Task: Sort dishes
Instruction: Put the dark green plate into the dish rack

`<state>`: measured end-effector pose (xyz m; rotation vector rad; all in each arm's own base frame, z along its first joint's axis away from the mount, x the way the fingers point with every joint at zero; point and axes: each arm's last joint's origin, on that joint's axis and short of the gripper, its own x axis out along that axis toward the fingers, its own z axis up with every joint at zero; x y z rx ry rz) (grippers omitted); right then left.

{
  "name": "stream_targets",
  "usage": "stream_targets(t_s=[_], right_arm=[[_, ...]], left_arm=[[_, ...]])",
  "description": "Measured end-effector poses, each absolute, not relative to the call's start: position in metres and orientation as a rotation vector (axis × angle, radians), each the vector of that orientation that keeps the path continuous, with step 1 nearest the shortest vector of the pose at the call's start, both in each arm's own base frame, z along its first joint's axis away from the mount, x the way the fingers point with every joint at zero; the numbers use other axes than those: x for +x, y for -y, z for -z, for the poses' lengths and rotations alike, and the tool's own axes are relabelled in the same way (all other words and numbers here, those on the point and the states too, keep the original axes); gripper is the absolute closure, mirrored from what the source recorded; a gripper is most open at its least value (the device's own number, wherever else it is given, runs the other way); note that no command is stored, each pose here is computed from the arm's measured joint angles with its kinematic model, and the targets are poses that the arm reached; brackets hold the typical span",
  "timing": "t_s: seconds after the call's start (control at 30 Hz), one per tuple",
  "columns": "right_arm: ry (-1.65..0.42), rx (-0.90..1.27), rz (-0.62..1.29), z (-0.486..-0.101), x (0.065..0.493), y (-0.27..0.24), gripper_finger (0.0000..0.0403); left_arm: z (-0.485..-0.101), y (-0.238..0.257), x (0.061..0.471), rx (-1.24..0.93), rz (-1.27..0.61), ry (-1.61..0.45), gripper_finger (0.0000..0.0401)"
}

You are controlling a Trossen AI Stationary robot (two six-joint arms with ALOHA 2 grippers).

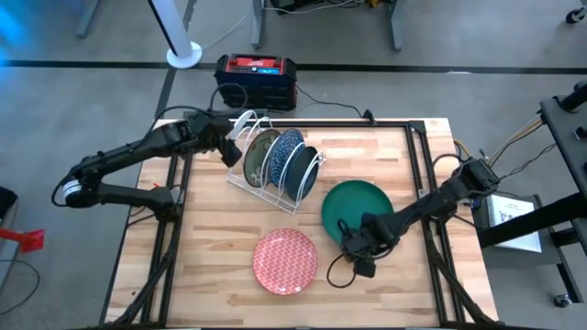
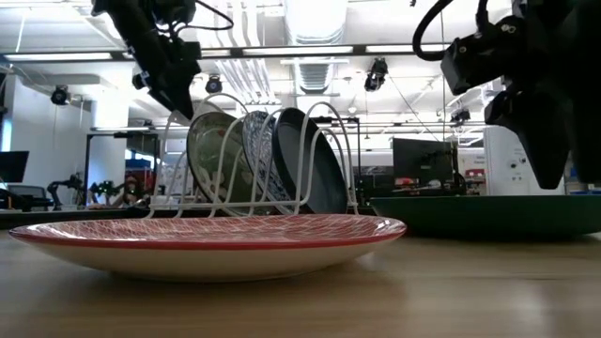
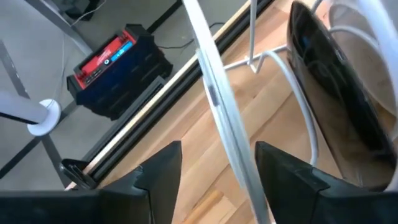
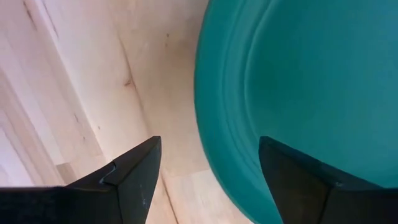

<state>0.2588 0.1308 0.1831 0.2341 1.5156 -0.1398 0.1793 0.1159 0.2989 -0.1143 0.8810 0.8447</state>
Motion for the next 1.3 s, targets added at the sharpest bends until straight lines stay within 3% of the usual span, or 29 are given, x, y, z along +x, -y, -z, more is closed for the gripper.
stream_targets(t_s=[0.33,0.97,1.3], right_arm=[[-1.468,0.165,0.162,-0.183,0.253,-0.143,0.0176],[-1.388,0.123,0.194,-0.157,0.247,-0.139,0.0231],[-1.380,0.109,0.202,-0.152,0.244,-0.137,0.0328]], left_arm=[[-0.297,-0.114,0.180,-0.159,-0.789,-0.874,0.0244],[-0.285,-0.103,0.179,-0.242,-0.707,-0.940,0.0246],[-0.291,-0.102,0.176,-0.201,-0.716,-0.899,0.0246]])
